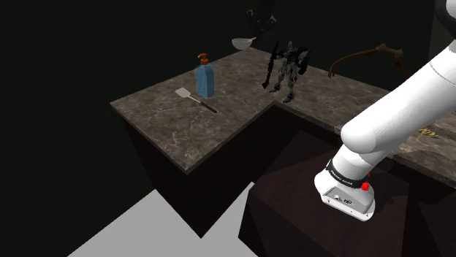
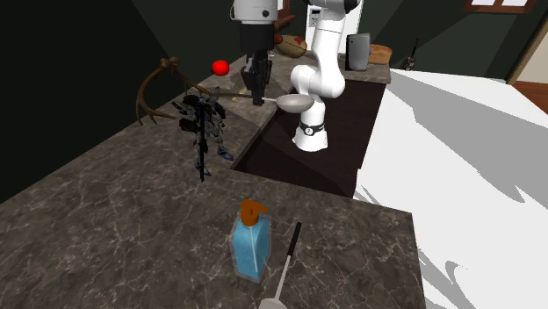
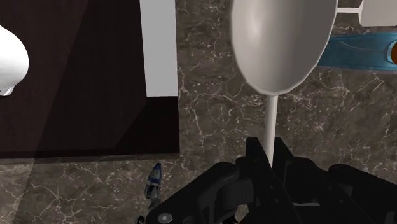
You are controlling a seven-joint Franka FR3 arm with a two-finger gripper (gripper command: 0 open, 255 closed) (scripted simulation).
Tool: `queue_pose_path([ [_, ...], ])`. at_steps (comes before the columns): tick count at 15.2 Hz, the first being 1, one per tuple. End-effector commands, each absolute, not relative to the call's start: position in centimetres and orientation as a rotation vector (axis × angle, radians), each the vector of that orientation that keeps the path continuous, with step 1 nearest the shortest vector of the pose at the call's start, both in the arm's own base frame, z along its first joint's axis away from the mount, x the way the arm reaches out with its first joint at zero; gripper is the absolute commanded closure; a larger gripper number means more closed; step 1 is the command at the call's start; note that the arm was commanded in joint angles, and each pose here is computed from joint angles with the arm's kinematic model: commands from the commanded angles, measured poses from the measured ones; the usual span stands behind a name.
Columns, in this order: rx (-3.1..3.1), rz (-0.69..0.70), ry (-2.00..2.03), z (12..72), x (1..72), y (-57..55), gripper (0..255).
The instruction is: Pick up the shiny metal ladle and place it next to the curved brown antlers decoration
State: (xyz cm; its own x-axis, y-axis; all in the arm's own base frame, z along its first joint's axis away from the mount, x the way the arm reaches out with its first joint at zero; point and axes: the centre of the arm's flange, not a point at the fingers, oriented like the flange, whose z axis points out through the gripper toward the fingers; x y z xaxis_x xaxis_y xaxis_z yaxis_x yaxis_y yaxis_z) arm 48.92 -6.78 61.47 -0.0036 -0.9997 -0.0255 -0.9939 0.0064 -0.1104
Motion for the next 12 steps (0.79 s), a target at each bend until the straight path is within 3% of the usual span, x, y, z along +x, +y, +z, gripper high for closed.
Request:
queue_pose_path([
  [1,-2.147,-0.091,2.158,62.5,48.9,-6.8,255],
  [5,-2.147,-0.091,2.158,64.5,48.9,-6.8,255],
  [12,-2.147,-0.091,2.158,64.5,41.3,-12.1,255],
])
